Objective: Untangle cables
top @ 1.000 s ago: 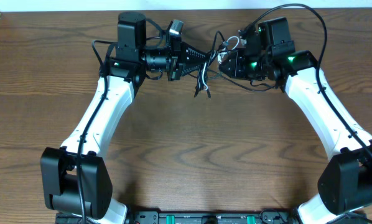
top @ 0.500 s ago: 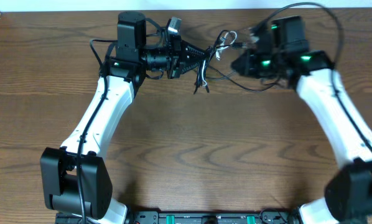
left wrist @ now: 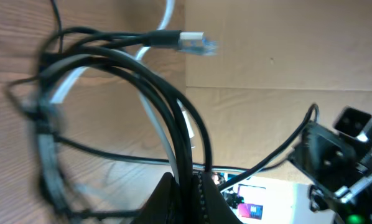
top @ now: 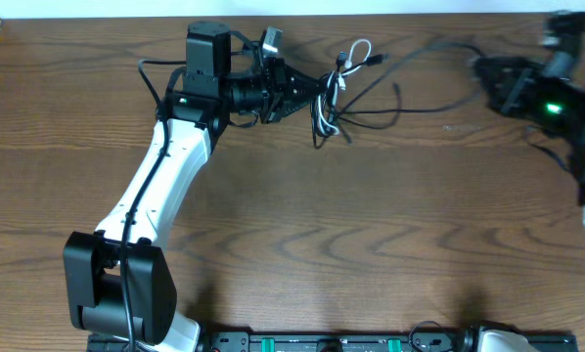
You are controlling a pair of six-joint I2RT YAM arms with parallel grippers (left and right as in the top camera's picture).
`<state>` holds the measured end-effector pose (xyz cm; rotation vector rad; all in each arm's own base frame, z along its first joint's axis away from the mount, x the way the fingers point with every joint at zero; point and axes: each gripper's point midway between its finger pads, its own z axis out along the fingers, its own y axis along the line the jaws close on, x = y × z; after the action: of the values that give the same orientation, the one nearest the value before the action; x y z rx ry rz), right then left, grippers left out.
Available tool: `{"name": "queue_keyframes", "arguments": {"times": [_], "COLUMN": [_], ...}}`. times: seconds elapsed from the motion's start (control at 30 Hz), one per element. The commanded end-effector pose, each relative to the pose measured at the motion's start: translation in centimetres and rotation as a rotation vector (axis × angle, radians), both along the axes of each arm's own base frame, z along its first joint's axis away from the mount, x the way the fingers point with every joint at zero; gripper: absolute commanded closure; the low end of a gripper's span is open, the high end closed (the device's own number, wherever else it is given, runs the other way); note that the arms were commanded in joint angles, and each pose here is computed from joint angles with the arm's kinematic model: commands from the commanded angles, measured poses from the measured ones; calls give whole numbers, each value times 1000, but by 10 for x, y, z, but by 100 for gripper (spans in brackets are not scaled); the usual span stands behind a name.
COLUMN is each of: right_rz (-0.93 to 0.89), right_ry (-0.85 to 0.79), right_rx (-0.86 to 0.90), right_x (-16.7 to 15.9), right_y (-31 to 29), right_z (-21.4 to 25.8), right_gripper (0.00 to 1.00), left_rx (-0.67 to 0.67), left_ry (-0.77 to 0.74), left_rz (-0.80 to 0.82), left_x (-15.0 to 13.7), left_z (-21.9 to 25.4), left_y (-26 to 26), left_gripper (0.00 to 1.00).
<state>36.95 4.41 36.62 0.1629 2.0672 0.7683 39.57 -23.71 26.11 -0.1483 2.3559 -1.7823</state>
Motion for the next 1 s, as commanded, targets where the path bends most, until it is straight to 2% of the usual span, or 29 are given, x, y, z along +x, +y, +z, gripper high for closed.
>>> {"name": "queue_keyframes", "arguments": {"times": [0.0, 0.13, 0.27, 0.43, 0.63, 0.73, 0.8, 0.9, 0.97], "right_rz": [-101, -330, -405, -322, -141, -59, -10, 44, 76], "right_ry": [-95, -87, -64, 40, 216, 262, 282, 305, 319], "right_rx": [-20, -39, -51, -63, -83, -100, -105, -106, -109], "right_x": [-20, -36, -39, -28, -12, -2, 5, 14, 17], "right_y": [-31, -82, -105, -97, -68, -51, -37, -19, -7], "right_z": [33, 39, 33, 1, -57, -77, -88, -101, -108], "right_gripper": [99, 99, 99, 99, 99, 99, 90, 47, 31], "left_rx": [66, 106, 118, 161, 312, 313, 267, 175, 152], "left_ry": [-11, 23, 25, -26, -27, -10, -8, 4, 67], "left_rz": [53, 66, 57, 19, -14, -48, -77, -116, -102], "left_x": [6, 3, 0, -6, -19, -27, -32, -38, -39], "left_z": [-13, -24, -28, -36, -69, -74, -68, -53, -51], "left_y": [8, 11, 12, 13, 26, 26, 21, 12, 11], "left_gripper": [92, 92, 93, 92, 93, 93, 93, 93, 92]}}
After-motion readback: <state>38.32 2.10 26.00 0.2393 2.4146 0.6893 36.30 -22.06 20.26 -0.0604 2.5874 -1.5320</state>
